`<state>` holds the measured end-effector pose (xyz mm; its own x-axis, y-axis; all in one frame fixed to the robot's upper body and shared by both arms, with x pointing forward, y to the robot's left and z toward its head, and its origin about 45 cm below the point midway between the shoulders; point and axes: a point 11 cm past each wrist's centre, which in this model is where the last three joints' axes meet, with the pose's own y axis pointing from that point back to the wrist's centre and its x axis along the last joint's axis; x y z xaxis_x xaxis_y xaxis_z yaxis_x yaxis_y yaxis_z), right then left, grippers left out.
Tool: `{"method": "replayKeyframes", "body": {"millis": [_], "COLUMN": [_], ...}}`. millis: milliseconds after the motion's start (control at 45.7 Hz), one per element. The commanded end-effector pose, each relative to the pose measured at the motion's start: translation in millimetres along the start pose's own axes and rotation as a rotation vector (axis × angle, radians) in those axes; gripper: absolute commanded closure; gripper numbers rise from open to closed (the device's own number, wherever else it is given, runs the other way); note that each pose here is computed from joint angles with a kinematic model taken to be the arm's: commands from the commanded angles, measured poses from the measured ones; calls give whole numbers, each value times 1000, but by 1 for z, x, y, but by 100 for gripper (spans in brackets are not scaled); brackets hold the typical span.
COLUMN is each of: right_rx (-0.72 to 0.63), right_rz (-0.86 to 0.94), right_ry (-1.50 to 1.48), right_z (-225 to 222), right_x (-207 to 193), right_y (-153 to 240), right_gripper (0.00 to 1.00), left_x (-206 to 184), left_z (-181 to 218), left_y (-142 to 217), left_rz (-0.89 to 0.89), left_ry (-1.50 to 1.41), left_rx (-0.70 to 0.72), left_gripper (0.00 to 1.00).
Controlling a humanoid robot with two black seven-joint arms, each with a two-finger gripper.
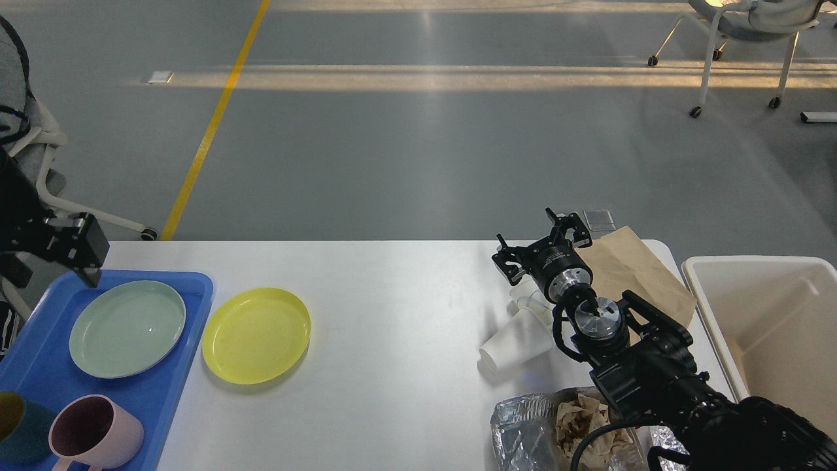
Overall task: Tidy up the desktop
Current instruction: 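Release the pink mug and move the left gripper over the yellow plate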
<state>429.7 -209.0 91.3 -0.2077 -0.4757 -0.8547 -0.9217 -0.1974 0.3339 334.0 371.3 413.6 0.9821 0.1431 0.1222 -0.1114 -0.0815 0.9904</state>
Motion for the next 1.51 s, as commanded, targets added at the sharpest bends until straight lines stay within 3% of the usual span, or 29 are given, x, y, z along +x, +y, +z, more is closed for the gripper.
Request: {"method": "replayKeyframes", "body": {"millis": [0,306,438,678,854,1094,1335,1488], "right_rx": [0,0,0,0,0,1,0,0], "right_rz": [0,0,-1,0,0,0,0,0], "right_ry": [0,0,1,0,0,-1,0,0], "right_z": [0,0,0,0,0,0,0,0], "right_x": [0,0,-1,0,0,0,0,0], "right_y": [0,0,0,0,0,0,0,0], "right_gripper": [0,0,0,0,0,0,0,0], "left_x": [11,16,12,11,25,17,19,11], "left_z": [19,53,63,68,65,62,79,89], "left_y": [43,129,159,162,94,-45,-163,-207], "left_rz": [114,334,406,405,239,-84,80,114], "left_ry": [-27,-70,-74,-57,-28,-6,66,66], "left_rx": [-28,-99,-146,-189,-157,-90,-116,-101], "left_gripper": [23,8,6,6,6,6,6,6]}}
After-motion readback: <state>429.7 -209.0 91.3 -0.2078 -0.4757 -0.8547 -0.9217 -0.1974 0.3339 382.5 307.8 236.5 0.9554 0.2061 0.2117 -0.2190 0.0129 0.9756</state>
